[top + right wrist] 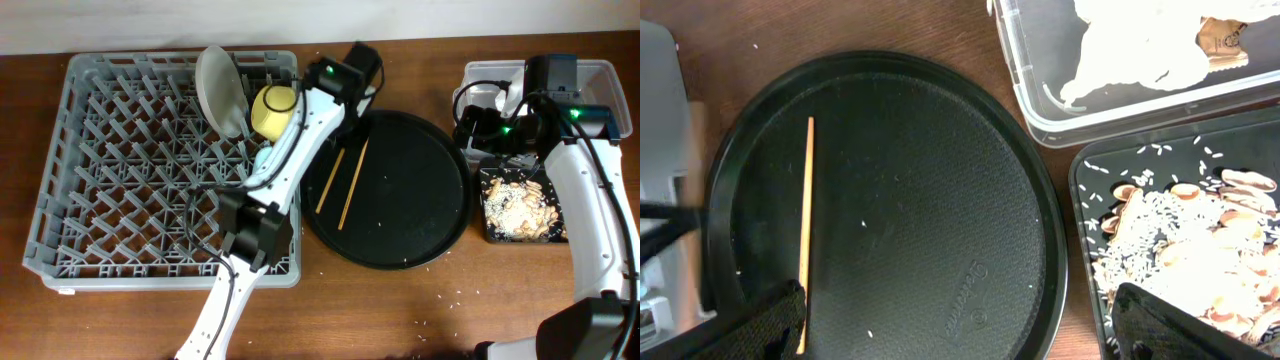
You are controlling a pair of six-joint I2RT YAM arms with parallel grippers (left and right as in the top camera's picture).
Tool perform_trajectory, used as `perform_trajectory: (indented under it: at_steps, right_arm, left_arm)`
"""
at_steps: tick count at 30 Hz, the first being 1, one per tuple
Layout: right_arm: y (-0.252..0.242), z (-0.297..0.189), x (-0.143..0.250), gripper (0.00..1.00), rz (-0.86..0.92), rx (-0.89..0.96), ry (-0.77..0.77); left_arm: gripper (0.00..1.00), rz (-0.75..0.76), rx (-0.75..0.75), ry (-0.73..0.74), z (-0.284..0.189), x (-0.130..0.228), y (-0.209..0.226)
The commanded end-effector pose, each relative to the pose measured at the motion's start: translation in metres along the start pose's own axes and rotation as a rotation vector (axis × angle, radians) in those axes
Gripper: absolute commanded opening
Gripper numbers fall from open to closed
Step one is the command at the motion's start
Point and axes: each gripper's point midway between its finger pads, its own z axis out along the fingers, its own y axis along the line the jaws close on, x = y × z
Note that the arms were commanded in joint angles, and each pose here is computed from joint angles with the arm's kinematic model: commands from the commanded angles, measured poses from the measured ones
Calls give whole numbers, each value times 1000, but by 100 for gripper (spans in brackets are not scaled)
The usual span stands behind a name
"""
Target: Sort waste into correct bins and load items into the dishwasher rack
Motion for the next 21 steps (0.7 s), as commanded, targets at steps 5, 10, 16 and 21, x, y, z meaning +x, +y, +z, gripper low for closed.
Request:
perform_trajectory:
  at_steps: [5, 10, 16, 21]
  right_arm:
    - [2, -17, -9, 98, -1, 0, -53]
    - [2, -17, -9, 99, -1, 0, -53]
    - [2, -17, -9, 98, -1, 1, -53]
    - [2, -17, -9, 98, -1, 1, -53]
  left_arm:
    - [1, 19, -4, -259, -115, -18, 10]
    - [1, -28, -88, -281, -175, 8, 47]
    - [1, -263, -211, -108, -196, 96, 117]
    - [1, -365, -230, 40, -149, 136, 154]
